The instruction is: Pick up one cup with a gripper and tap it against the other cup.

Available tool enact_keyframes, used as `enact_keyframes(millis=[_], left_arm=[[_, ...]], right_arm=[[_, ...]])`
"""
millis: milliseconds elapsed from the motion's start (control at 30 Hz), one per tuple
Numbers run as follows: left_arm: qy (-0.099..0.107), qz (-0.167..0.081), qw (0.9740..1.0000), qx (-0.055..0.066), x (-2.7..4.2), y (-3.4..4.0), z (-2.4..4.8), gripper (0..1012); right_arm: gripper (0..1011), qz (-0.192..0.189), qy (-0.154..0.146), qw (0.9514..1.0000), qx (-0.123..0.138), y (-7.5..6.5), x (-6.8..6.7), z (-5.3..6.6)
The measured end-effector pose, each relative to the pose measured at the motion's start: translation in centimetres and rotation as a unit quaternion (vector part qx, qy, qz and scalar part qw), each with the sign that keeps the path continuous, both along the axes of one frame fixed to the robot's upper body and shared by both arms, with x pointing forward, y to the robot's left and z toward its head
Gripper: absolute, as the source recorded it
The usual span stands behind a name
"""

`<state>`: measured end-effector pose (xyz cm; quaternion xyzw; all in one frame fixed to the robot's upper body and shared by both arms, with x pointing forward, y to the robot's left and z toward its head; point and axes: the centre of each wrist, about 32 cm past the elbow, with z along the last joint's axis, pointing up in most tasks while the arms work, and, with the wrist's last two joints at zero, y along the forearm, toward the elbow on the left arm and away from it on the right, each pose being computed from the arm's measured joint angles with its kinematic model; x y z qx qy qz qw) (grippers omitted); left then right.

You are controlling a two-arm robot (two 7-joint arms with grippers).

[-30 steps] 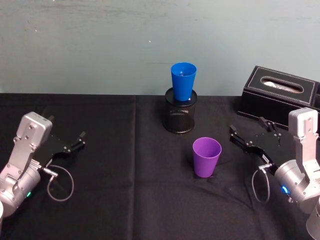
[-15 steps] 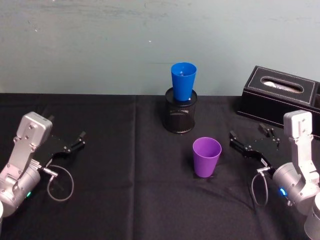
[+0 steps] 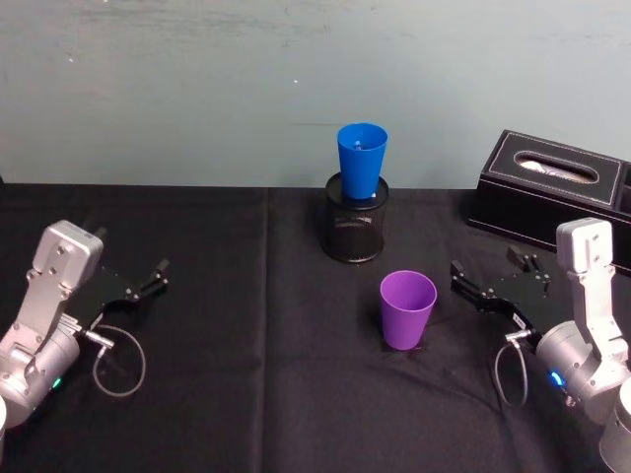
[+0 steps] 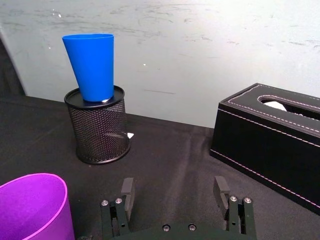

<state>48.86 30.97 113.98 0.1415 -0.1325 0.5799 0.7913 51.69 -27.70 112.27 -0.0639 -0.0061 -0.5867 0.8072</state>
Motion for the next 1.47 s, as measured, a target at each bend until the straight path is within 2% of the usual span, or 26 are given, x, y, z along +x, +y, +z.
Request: enact_keyframes(millis=[1467], left_arm=[[0.000,0.000,1.0000,0.000,0.00,0.00,0.00,1011]], right_arm=[[1003,0.000,-0.002,1.0000,0.000,0.01,-0.02,0.02]])
